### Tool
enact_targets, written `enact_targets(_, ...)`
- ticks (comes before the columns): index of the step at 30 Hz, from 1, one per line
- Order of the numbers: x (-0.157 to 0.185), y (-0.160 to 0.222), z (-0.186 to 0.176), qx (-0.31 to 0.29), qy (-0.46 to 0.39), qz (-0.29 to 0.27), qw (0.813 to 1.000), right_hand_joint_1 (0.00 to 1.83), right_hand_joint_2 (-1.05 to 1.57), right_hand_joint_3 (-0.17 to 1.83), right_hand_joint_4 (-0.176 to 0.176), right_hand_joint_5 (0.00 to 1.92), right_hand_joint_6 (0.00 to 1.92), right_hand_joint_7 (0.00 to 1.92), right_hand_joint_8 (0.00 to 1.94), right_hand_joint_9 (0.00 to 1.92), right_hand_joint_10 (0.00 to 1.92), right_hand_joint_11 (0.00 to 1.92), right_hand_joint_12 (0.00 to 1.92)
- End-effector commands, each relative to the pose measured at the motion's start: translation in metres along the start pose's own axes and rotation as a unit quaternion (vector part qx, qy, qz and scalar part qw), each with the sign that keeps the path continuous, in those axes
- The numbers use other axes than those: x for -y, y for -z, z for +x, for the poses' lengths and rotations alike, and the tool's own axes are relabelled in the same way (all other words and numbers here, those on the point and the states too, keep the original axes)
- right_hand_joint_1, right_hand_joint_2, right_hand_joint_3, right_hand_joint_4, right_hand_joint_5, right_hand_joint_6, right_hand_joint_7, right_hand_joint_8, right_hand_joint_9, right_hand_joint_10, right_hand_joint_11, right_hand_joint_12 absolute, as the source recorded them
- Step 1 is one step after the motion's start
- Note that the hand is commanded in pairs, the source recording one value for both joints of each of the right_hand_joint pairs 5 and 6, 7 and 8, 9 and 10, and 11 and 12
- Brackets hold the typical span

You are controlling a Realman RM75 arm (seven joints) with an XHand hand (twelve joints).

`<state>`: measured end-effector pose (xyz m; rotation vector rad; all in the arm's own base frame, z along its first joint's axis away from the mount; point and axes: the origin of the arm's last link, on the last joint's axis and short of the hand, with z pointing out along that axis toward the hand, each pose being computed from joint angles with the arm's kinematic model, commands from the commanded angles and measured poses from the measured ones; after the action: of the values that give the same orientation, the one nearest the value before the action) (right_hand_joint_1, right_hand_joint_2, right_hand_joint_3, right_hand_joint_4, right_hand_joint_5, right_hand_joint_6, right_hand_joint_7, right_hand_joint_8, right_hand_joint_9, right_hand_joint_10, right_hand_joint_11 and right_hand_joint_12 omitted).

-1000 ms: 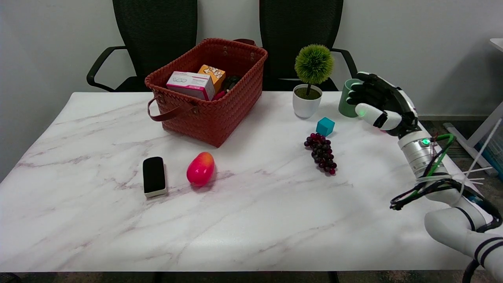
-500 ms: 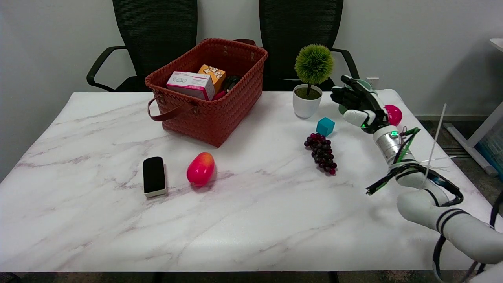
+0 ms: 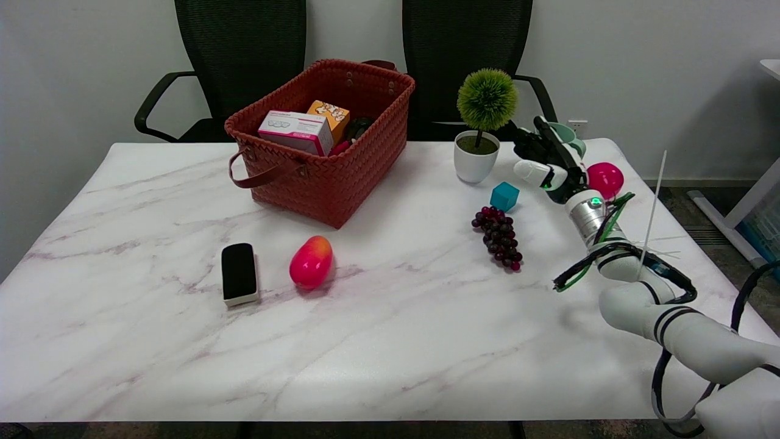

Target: Pick up the potted plant.

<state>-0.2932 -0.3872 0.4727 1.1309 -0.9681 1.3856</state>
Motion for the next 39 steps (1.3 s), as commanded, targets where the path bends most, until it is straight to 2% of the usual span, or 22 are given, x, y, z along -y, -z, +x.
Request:
enact_targets(1, 0.003, -0.011, -0.01, 0.004, -0.004, -0.002, 1.0, 1.08, -0.3, 0.62, 0.0, 0.0, 0.0, 0.26, 0.26, 0.27, 0.27, 0.23, 0.23)
enact_targets(22, 0.012, -0.036, -0.018, 0.0, -0.004, -0.026, 1.0, 1.08, -0.34, 0.68, 0.0, 0.0, 0.0, 0.25, 0.25, 0.27, 0.27, 0.22, 0.22)
enact_targets(39, 0.006, -0.048, -0.028, 0.001, -0.003, -0.056, 0.998, 1.08, -0.37, 0.7, 0.0, 0.0, 0.0, 0.23, 0.23, 0.25, 0.25, 0.21, 0.21)
